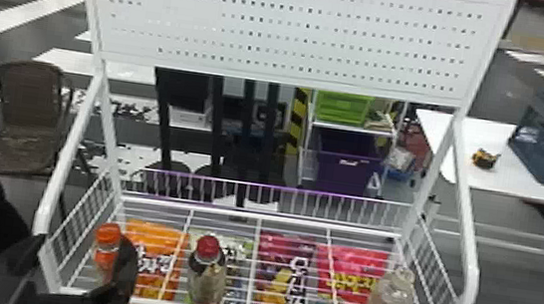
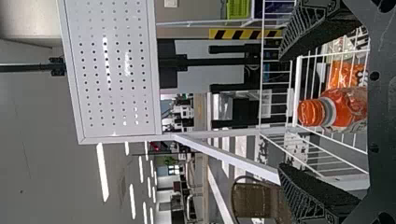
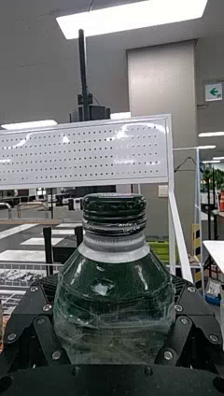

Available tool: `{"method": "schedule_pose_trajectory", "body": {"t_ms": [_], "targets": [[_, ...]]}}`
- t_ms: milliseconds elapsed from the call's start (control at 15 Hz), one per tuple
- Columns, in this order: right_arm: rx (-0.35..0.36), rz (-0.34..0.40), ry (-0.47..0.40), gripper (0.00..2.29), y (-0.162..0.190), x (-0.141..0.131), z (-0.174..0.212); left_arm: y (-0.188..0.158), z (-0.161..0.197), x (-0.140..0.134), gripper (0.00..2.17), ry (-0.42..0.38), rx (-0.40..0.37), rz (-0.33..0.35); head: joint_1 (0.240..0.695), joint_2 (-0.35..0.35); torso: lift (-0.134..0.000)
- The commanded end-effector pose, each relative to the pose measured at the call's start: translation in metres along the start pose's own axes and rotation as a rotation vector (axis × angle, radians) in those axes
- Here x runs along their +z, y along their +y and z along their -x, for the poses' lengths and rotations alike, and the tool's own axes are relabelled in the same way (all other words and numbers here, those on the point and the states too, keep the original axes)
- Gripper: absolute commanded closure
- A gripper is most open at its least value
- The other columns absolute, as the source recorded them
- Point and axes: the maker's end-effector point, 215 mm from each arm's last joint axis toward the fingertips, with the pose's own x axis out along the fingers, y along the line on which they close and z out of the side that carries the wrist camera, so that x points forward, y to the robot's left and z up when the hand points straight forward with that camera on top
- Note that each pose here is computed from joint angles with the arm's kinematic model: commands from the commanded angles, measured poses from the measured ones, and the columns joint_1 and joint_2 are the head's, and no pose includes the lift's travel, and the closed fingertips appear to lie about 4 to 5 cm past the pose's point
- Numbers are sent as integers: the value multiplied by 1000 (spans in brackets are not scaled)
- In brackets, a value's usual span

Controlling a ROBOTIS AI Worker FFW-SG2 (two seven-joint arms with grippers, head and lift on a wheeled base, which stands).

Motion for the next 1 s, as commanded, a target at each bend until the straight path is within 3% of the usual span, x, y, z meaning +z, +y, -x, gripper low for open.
{"method": "schedule_pose_trajectory", "body": {"t_ms": [0, 600, 733, 933], "targets": [[-1, 0, 0, 485, 0, 1, 0, -1, 0, 1, 83, -1, -1, 2, 499, 0, 0], [-4, 5, 2, 481, -2, 0, 1, -6, 1, -1, 83, 2, -9, 2, 499, 0, 0], [-4, 4, 6, 481, -3, -3, 1, -16, 3, -18, 83, 25, -24, 6, 499, 0, 0], [-5, 4, 5, 481, -3, -3, 0, -61, 4, -59, 87, 55, -93, 22, 499, 0, 0]]}}
